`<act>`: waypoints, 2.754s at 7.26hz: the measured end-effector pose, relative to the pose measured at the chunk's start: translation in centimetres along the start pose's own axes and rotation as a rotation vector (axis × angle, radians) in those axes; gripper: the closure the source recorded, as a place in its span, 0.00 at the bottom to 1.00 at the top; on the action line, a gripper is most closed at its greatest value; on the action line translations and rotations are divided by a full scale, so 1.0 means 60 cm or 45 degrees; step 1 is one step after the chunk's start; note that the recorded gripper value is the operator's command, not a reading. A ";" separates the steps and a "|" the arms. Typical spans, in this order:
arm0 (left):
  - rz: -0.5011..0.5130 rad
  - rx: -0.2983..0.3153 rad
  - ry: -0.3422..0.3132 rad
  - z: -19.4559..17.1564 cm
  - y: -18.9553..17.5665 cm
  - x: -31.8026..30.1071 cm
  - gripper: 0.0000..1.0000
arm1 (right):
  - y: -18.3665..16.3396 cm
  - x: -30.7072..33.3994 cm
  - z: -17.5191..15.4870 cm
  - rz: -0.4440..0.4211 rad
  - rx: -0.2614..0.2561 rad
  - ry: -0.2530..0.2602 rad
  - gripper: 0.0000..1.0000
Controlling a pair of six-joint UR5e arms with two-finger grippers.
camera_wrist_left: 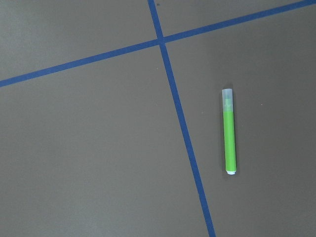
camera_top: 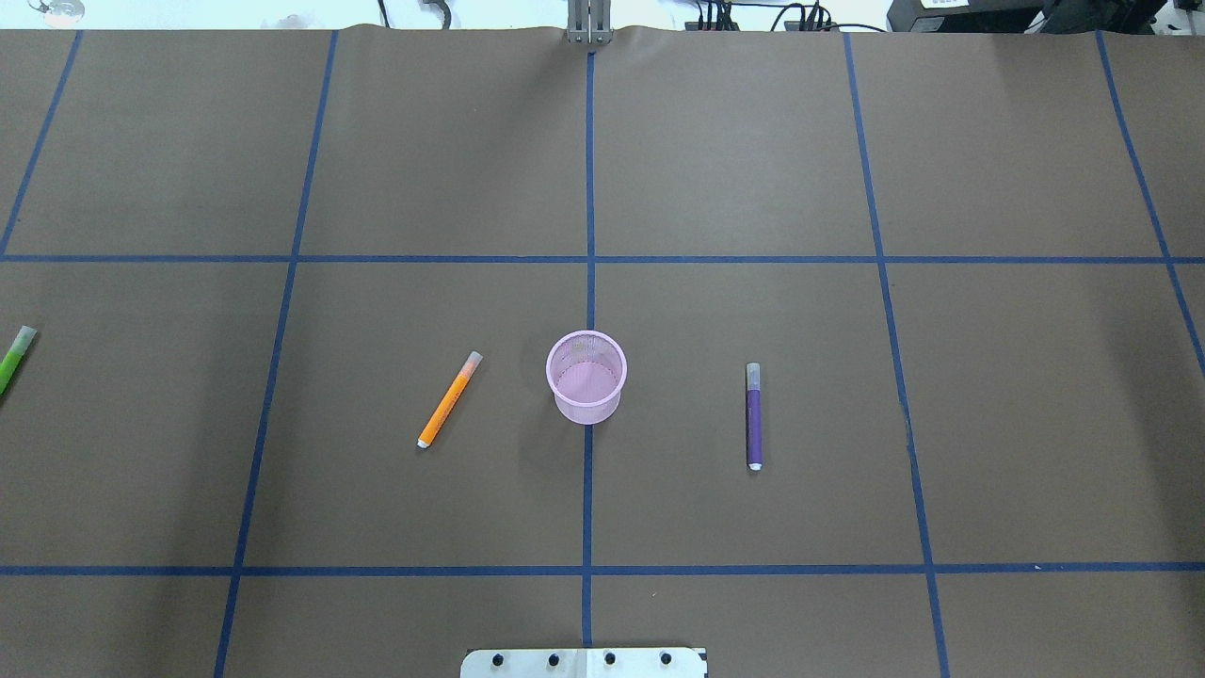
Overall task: Collect pens into pen holder
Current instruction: 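Lower the right gripper onto the yellow highlighter and close on it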
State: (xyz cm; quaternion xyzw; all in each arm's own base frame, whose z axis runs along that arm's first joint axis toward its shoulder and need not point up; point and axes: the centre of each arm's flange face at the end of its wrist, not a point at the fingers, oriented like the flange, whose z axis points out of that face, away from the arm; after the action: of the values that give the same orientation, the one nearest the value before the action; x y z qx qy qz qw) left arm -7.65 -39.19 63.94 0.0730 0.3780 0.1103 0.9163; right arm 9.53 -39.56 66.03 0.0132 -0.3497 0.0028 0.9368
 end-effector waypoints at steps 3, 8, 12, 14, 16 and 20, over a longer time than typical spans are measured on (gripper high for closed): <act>0.011 0.010 -0.005 -0.006 -0.002 0.005 0.00 | -0.003 -0.002 -0.003 -0.004 0.005 -0.001 0.00; 0.057 0.071 -0.018 -0.041 -0.036 0.034 0.00 | -0.044 -0.040 -0.047 -0.177 0.201 0.008 0.00; 0.269 0.271 -0.066 -0.152 -0.182 0.114 0.00 | -0.036 -0.018 -0.020 -0.291 0.336 0.006 0.00; 0.297 0.293 -0.071 -0.162 -0.195 0.124 0.00 | -0.012 0.028 0.044 -0.178 0.276 -0.028 0.01; 0.309 0.302 -0.073 -0.168 -0.197 0.130 0.00 | 0.003 0.057 0.108 -0.099 0.183 -0.039 0.02; 0.315 0.307 -0.072 -0.170 -0.198 0.133 0.00 | 0.021 0.062 0.220 -0.019 0.142 -0.006 0.19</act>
State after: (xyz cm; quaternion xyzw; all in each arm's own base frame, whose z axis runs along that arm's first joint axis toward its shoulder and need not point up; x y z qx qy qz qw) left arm -7.65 -48.06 48.77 0.2314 0.3506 0.1738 0.8907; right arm 3.65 -38.68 78.45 0.0680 -0.3513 0.0151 0.9337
